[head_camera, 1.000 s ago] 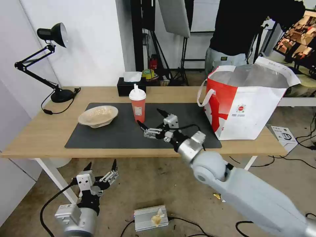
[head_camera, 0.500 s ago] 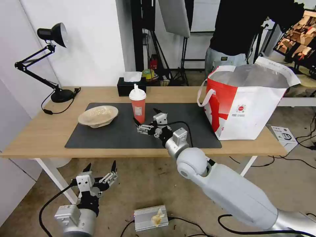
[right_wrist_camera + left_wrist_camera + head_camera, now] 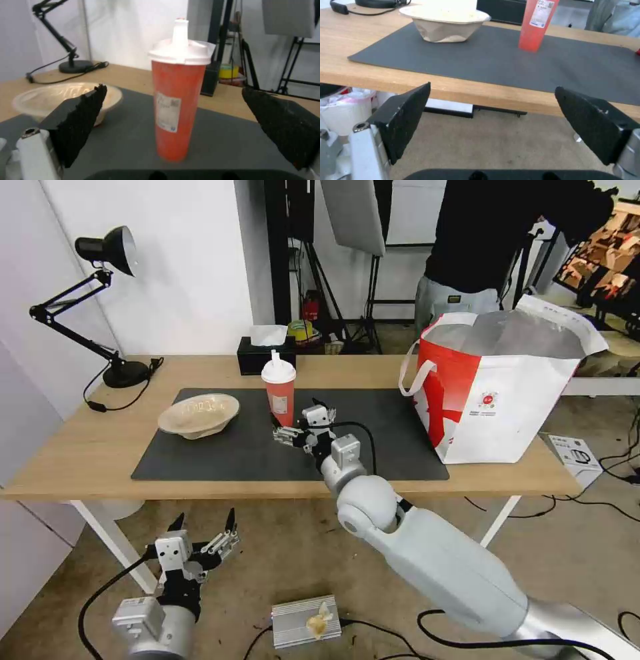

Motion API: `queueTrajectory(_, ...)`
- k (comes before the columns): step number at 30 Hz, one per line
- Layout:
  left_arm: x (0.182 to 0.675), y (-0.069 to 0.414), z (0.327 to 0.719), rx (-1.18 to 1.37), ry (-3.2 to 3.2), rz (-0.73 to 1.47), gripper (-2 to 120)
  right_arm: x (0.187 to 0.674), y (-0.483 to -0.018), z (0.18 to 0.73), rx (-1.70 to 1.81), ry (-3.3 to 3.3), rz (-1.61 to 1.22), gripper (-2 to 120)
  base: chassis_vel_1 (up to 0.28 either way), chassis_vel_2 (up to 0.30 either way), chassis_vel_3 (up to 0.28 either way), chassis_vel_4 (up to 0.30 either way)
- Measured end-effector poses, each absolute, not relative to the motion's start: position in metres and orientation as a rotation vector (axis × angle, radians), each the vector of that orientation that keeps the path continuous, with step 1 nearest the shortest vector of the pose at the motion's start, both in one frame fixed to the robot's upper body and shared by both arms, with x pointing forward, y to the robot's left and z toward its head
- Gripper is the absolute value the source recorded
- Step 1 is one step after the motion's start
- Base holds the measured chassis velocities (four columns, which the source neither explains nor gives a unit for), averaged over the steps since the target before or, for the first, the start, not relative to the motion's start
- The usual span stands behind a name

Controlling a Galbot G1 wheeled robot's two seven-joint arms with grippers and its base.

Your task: Pick up the trash from the table and place it into the takeout bag.

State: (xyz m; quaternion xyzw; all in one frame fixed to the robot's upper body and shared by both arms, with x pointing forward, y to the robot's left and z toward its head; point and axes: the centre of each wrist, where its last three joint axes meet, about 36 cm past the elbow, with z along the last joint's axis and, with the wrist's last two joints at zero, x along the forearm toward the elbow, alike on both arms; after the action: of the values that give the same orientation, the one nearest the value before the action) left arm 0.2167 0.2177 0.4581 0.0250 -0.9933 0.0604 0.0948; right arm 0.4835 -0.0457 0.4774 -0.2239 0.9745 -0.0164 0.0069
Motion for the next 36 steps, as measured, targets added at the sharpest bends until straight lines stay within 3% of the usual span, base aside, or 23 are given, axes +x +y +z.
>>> queueTrajectory(36,0.217,0.220,0.450,0.060,-2.921,0.156,100,0.547,0.042,0.482,-0.534,3.171,0.002,100,0.000,0.000,0.000,0.000)
